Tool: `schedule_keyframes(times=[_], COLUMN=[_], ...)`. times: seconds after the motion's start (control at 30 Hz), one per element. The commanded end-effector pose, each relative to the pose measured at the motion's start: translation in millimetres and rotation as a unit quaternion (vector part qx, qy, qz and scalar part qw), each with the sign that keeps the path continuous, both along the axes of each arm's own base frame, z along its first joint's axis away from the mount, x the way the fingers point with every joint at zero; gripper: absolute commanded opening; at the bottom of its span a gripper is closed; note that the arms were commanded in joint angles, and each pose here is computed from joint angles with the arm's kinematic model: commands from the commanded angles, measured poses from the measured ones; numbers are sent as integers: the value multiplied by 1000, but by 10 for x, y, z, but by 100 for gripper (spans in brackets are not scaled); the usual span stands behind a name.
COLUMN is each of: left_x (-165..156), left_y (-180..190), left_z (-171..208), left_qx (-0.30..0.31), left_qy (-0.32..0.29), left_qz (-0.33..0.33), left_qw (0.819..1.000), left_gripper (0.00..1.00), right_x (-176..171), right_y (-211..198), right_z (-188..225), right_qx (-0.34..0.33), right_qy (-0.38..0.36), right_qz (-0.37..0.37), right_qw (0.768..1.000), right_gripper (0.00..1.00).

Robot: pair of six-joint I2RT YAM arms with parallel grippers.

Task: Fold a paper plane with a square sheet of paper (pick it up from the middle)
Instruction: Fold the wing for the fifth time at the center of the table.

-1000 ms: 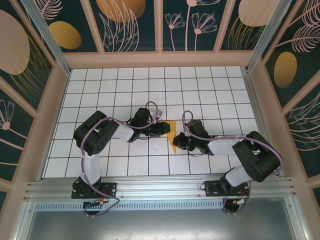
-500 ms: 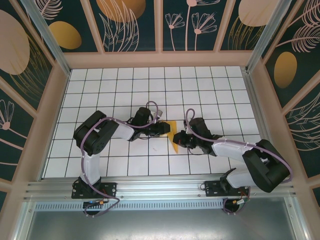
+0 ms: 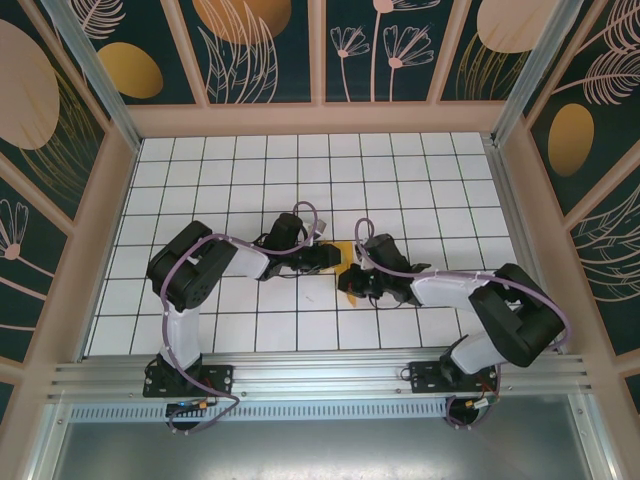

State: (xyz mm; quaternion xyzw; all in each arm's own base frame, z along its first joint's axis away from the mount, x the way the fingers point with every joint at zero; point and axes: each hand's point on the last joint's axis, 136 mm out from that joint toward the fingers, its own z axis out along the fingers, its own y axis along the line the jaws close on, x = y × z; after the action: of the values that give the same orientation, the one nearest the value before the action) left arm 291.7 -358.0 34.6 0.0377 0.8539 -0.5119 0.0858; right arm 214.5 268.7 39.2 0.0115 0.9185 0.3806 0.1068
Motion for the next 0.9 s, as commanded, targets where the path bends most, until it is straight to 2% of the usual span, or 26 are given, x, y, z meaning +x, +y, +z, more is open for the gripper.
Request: schedule_keyframes(times=[0.0, 0.3, 0.6, 0.87], left_x=[0, 18, 23, 67], left_y=[184, 161, 152, -40], left_z=[-454, -432, -415, 72], left_qx=[79, 78, 78, 10], left_qy=[17, 13, 11, -18], left_qz=[28, 23, 20, -5], left_qw=[996, 997, 997, 1000], left_gripper=[39, 39, 39, 45], right_x=[10, -27, -84, -155], right_y=[-103, -187, -370, -420], right_z=[-134, -197, -406, -555], right_qx=[-21, 10, -17, -11], right_qy=[6, 13, 33, 55], right_qz=[-8, -18, -38, -48], right_qw=[1000, 1000, 999, 997], right_gripper=[7, 7, 7, 5])
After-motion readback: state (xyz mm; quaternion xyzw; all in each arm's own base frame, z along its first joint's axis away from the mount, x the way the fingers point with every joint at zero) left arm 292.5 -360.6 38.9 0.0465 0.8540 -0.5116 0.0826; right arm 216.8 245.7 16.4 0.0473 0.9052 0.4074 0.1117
